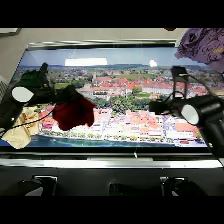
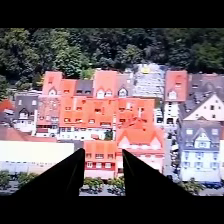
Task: Fold the clothes and pants, and hang the long-sleeved shirts on hangers.
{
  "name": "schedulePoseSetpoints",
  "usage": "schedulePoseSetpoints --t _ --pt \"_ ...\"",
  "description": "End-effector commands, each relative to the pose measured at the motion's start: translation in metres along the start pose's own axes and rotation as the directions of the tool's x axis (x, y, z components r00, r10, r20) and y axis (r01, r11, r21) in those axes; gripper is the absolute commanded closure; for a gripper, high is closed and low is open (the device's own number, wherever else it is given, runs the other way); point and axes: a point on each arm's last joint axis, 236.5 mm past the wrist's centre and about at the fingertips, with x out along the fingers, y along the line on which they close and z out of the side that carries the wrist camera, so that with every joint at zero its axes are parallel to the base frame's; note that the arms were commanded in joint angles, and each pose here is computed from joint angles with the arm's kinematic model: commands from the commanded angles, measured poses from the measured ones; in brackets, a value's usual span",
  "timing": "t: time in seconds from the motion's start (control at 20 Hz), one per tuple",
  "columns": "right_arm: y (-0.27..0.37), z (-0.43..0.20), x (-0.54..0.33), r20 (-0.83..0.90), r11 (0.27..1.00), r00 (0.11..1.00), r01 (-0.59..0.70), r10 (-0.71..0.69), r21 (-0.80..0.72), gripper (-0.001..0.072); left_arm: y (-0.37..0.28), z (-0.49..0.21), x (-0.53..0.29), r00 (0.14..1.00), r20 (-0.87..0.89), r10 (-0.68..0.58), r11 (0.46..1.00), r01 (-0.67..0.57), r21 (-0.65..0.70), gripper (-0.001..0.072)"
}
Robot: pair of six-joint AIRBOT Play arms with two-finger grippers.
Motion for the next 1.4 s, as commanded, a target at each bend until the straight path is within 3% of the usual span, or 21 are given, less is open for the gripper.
schedulePoseSetpoints --t 0.0,0.15,0.3,0.35,0.45,0.55,0.65,0.75,0.8,0.9,1.0,1.15,1.25,1.35 --pt "-0.068 -0.003 -0.046 0.052 0.971 0.971 0.232 -0.235 0.063 0.0401 -0.100 -0.005 0.022 0.973 0.093 -0.210 0.978 0.207 0.039 0.0695" --pt "-0.099 -0.014 -0.075 0.056 0.941 0.942 0.327 -0.332 0.084 0.0401 -0.128 -0.063 0.064 0.971 -0.009 -0.239 0.970 0.239 0.052 0.0694" --pt "-0.107 -0.019 -0.084 0.048 0.931 0.933 0.351 -0.356 0.100 0.0401 -0.113 -0.137 0.120 0.967 -0.179 -0.180 0.983 0.182 -0.009 0.0692" --pt "-0.107 -0.019 -0.083 0.049 0.932 0.934 0.347 -0.354 0.104 0.0401 -0.105 -0.157 0.135 0.959 -0.230 -0.166 0.986 0.160 -0.042 0.0628" --pt "-0.105 -0.017 -0.080 0.056 0.929 0.935 0.339 -0.350 0.148 0.0354 -0.090 -0.175 0.146 0.945 -0.295 -0.144 0.989 0.127 -0.076 0.0328" --pt "-0.102 -0.019 -0.074 0.032 0.912 0.938 0.327 -0.345 0.249 0.0334 -0.084 -0.158 0.135 0.944 -0.297 -0.147 0.988 0.127 -0.083 0.0150" --pt "-0.091 -0.028 -0.059 -0.037 0.895 0.951 0.302 -0.308 0.328 0.0298 -0.076 -0.119 0.108 0.952 -0.260 -0.160 0.987 0.157 -0.033 0.0135" --pt "-0.076 -0.038 -0.034 -0.136 0.875 0.970 0.240 -0.201 0.421 0.0178 -0.059 -0.068 0.071 0.972 -0.187 -0.145 0.989 0.145 -0.016 0.0136" --pt "-0.070 -0.038 -0.020 -0.169 0.860 0.979 0.183 -0.114 0.476 0.0168 -0.047 -0.045 0.051 0.980 -0.147 -0.131 0.991 0.130 -0.010 0.0136" --pt "-0.053 -0.016 0.005 -0.140 0.817 0.978 -0.050 0.158 0.574 0.0167 -0.022 -0.002 0.010 0.994 -0.061 -0.093 0.996 0.093 -0.010 0.0137" --pt "-0.049 -0.001 0.029 -0.119 0.780 0.920 -0.243 0.375 0.577 0.0167 0.004 0.030 -0.023 0.998 0.017 -0.057 0.998 0.057 -0.006 0.0137" --pt "-0.044 -0.032 0.071 -0.272 0.796 0.807 -0.351 0.525 0.494 0.0160 0.036 0.062 -0.048 0.995 0.100 -0.012 0.999 0.017 -0.052 0.0137" --pt "-0.027 -0.048 0.091 -0.318 0.749 0.711 -0.437 0.626 0.498 0.0159 0.050 0.072 -0.056 0.992 0.127 0.009 0.997 0.001 -0.076 0.0138" --pt "-0.023 -0.060 0.115 -0.326 0.718 0.673 -0.452 0.664 0.529 0.0160 0.056 0.076 -0.059 0.990 0.138 0.017 0.996 -0.005 -0.086 0.0137"
